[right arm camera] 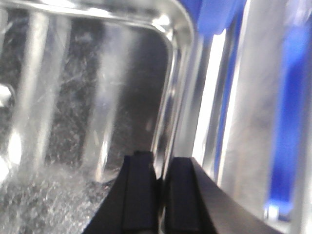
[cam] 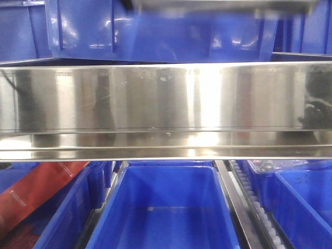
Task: Stack silver trays without gaps
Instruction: 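Lift the held silver tray up off the shelf with both grippers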
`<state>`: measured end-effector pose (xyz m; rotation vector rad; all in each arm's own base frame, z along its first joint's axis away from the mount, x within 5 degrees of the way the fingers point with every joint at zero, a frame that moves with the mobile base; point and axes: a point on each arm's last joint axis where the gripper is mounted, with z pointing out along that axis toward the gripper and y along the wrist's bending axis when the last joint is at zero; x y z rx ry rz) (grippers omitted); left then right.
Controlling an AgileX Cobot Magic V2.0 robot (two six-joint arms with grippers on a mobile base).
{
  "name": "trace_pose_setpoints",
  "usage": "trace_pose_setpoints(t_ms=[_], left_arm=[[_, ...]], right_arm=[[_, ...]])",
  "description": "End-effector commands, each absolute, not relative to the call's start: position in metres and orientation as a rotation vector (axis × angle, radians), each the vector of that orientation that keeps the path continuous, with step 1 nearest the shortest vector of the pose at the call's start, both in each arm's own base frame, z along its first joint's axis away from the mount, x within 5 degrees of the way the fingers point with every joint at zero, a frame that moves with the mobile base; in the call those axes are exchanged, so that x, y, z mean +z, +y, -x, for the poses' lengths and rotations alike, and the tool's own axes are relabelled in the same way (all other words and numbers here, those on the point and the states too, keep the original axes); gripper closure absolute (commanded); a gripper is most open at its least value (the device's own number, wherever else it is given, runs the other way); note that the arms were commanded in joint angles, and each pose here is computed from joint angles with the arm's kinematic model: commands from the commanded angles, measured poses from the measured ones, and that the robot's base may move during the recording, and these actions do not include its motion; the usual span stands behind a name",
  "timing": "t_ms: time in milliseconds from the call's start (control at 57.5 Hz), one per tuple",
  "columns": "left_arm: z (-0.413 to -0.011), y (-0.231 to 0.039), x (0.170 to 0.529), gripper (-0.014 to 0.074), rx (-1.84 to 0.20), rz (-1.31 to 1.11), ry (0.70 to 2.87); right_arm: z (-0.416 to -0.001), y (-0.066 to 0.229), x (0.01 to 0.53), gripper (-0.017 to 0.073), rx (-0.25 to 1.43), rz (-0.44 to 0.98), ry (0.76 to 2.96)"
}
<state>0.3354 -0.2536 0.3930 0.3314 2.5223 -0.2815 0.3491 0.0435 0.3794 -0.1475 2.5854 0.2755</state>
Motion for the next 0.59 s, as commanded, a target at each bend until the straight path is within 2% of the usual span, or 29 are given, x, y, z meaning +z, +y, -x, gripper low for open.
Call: trace_pose_setpoints(t_ms=[0, 278, 574], left_arm=[[-0.325, -0.248, 0.428, 0.0593, -0.321, -0.335, 2.393], [-0.328, -0.231, 0.472, 0.0593, -0.218, -0.288, 2.137], [-0.334, -0.231, 0.482, 0.0593, -0.196, -0.293, 2.014]], right_arm=[[-0.337, 0.045, 0.404, 0.0638, 0.262, 0.203, 2.499], [-0.340, 0.044, 0.443, 0.0638, 0.244, 0.170, 2.240], [-0.347, 0.043, 0.453, 0.0638, 0.234, 0.144, 2.116]])
